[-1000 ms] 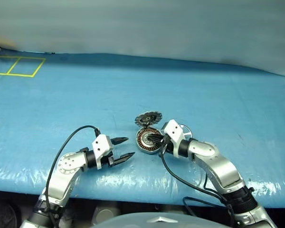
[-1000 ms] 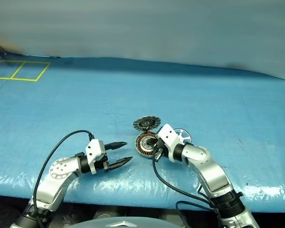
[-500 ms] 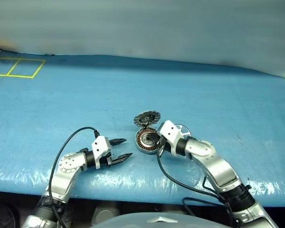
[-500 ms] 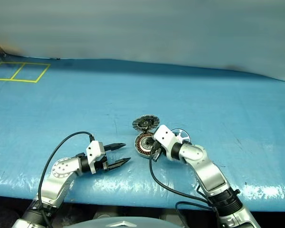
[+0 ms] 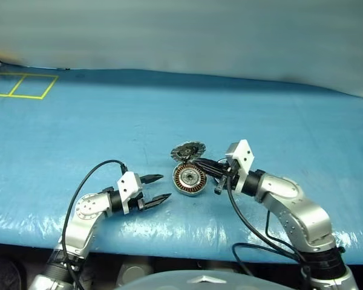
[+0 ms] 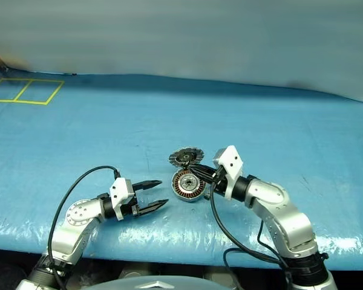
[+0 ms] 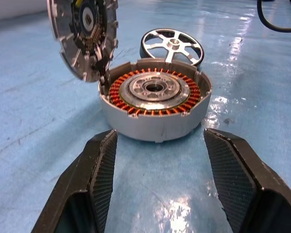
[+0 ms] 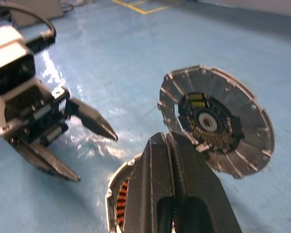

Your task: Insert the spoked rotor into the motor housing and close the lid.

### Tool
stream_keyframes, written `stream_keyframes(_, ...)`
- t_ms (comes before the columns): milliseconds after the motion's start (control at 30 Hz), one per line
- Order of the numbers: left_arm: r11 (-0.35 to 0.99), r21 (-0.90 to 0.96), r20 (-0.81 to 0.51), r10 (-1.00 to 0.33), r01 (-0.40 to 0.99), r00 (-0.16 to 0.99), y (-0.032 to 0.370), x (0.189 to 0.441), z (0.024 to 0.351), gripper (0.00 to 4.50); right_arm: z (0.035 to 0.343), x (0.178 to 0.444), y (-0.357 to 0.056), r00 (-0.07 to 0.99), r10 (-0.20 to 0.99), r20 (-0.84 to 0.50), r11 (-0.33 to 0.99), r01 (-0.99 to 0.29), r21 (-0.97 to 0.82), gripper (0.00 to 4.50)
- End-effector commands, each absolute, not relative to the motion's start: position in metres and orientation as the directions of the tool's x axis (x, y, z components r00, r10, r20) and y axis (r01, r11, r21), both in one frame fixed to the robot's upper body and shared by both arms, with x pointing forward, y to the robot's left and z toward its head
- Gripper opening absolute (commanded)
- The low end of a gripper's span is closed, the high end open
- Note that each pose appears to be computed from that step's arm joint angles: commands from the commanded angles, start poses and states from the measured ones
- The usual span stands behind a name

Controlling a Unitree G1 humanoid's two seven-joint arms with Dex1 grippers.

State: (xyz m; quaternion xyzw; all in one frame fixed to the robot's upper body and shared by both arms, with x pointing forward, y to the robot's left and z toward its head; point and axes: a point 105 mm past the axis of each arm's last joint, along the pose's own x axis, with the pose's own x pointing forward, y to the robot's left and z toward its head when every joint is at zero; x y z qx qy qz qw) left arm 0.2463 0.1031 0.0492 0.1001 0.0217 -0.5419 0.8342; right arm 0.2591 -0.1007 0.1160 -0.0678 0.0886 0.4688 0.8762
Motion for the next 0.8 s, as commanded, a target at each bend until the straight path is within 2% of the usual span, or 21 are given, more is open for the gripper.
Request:
stream_keyframes(33, 0.380, 0.163, -0.106, -0.911, 0.911, 0.399, 0.095, 0.247, 0.061, 3.02, 0.121, 0.272, -0.129, 0.618, 0.717, -0.322, 0.580, -0.785, -0.217, 0.07)
stream_keyframes(133, 0.374, 0.158, -0.102, -0.914, 0.914, 0.392, 0.091, 0.248, 0.062, 3.02, 0.122, 0.275, -0.146, 0.616, 0.678, -0.402, 0.542, -0.788, -0.293, 0.65)
stream_keyframes(433, 0.378, 0.163, -0.092, -0.914, 0.911, 0.396, 0.082, 0.248, 0.070, 3.02, 0.114, 0.270, -0.159, 0.515, 0.624, -0.587, 0.355, -0.857, -0.375, 3.64)
stream_keyframes(633, 0.392, 0.162, -0.097, -0.907, 0.906, 0.410, 0.079, 0.247, 0.072, 3.02, 0.109, 0.276, -0.163, 0.507, 0.565, -0.651, 0.218, -0.852, -0.475, 3.64)
stream_keyframes(700, 0.400, 0.171, -0.108, -0.901, 0.900, 0.421, 0.079, 0.247, 0.072, 3.02, 0.115, 0.277, -0.156, 0.496, 0.589, -0.638, 0.188, -0.852, -0.488, 3.64)
stream_keyframes(800, 0.400, 0.164, -0.114, -0.900, 0.902, 0.420, 0.079, 0.247, 0.071, 3.02, 0.117, 0.281, -0.159, 0.505, 0.539, -0.674, 0.081, -0.828, -0.555, 3.64)
